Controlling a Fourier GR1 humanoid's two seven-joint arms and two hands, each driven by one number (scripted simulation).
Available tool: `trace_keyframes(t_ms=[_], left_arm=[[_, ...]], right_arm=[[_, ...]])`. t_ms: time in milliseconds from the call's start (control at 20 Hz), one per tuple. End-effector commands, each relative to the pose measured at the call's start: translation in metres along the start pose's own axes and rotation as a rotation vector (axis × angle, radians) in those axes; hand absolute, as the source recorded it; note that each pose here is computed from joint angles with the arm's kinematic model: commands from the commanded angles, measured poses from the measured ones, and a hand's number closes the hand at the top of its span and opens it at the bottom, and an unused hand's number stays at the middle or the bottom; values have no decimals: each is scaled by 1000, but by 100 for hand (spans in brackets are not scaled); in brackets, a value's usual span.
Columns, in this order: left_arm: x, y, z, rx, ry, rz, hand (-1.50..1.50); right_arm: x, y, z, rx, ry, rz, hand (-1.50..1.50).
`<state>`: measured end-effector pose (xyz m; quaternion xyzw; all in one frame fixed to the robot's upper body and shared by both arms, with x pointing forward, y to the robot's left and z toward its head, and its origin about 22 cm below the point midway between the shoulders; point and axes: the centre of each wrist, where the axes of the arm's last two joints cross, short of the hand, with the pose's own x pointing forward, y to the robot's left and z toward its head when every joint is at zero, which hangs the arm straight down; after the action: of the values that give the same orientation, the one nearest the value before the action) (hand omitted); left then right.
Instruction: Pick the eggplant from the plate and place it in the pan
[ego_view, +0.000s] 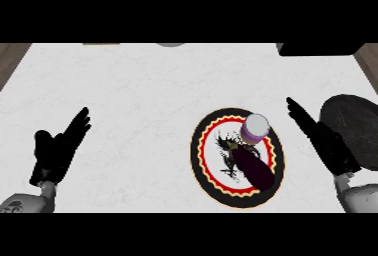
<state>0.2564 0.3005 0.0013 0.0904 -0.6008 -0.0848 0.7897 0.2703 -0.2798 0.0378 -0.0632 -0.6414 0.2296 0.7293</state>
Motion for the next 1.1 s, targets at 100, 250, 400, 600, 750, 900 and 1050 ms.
trace_keyframes(t_ms=[100,250,400,600,750,900,1050], left_arm=[[20,-42,-7,-139,-89,95,0],[48,-71,-9,-267,-181,173,0],[37,-93,-2,-321,-123,257,0],[27,-94,1,-291,-98,292,0],[30,-75,6,-259,-79,302,0],[28,-87,1,-264,-79,309,0],[23,-83,7,-273,-67,303,0]], right_arm=[[59,57,-22,413,-274,189,150],[108,93,-23,737,-490,351,150],[147,75,-31,584,-751,694,-150],[116,97,-55,653,-939,517,-150],[118,100,-54,815,-934,683,-150],[139,100,-45,869,-833,1070,-150],[148,117,-38,873,-753,1379,-150]])
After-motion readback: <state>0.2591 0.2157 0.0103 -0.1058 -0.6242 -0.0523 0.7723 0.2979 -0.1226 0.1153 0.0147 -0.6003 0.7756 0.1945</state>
